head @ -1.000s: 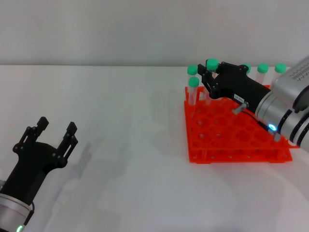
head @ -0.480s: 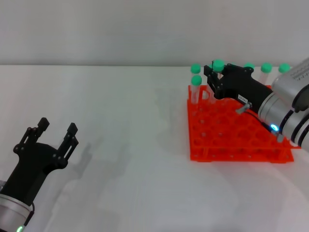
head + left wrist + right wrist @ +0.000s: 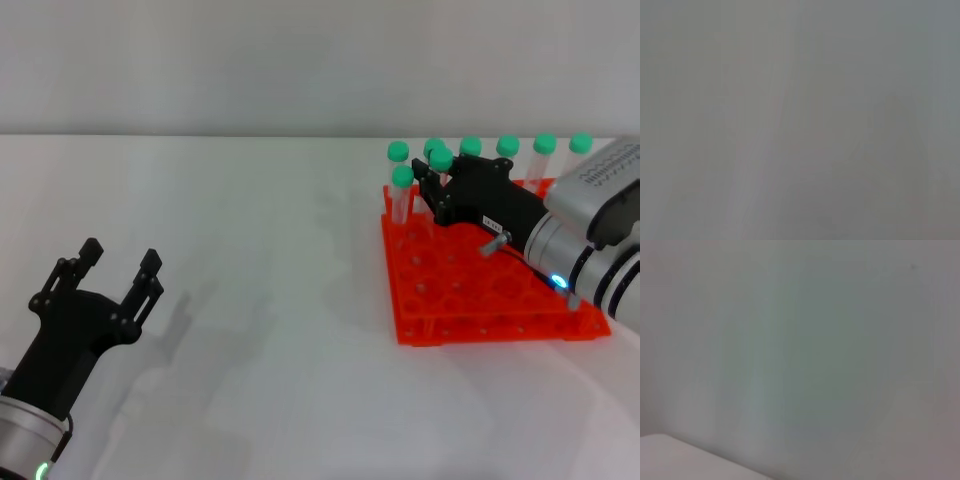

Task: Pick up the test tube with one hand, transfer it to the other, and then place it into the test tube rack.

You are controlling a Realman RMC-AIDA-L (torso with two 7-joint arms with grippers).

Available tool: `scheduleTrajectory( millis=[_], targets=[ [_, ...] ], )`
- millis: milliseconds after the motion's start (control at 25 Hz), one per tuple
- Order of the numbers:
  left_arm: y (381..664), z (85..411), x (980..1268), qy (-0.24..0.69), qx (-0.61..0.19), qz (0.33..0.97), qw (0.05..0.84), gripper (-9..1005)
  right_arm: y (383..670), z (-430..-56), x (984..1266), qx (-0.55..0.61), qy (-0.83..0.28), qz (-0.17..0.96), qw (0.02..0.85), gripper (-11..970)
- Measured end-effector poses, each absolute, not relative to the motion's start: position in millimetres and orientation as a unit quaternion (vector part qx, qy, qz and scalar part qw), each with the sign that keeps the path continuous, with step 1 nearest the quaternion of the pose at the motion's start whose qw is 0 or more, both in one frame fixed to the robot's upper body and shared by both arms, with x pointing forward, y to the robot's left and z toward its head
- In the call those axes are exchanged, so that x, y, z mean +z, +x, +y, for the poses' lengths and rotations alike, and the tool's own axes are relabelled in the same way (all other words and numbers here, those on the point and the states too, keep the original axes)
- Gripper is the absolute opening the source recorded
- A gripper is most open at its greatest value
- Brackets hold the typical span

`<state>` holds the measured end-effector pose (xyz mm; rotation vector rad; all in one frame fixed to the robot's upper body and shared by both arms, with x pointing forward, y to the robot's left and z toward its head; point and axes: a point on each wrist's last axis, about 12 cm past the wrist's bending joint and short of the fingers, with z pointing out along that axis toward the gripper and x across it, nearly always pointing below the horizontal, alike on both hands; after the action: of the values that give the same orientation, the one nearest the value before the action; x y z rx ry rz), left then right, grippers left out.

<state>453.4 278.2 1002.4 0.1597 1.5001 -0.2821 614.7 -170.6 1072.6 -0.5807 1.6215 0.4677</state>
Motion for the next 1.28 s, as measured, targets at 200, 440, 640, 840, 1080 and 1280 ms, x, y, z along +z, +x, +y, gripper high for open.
scheduleTrajectory(
  millis=[200, 440, 640, 840, 1080, 1280],
  targets=[
    [455, 277, 1003, 0.072, -0.129, 0.677, 0.721, 707, 616, -169, 1073, 0.203, -0.25, 0.711, 0.626, 300],
    [455, 277, 1003, 0.072, -0.129, 0.677, 0.721, 708, 612, -174, 1074, 0.213, -0.23, 0.705, 0.636, 385],
    [455, 277, 1004, 0.072, -0.13, 0.676, 0.722, 707, 594, -195, 1067, 0.224, -0.192, 0.693, 0.658, 603],
    [456, 279, 1004, 0.063, -0.126, 0.675, 0.724, 708, 566, -233, 1064, 0.23, -0.137, 0.656, 0.706, 791],
    [457, 282, 1005, 0.052, -0.121, 0.675, 0.726, 707, 541, -298, 1053, 0.16, -0.044, 0.65, 0.742, 872],
    [457, 283, 1005, 0.046, -0.122, 0.675, 0.726, 707, 522, -346, 1036, 0.083, 0.028, 0.674, 0.733, 873]
  ],
)
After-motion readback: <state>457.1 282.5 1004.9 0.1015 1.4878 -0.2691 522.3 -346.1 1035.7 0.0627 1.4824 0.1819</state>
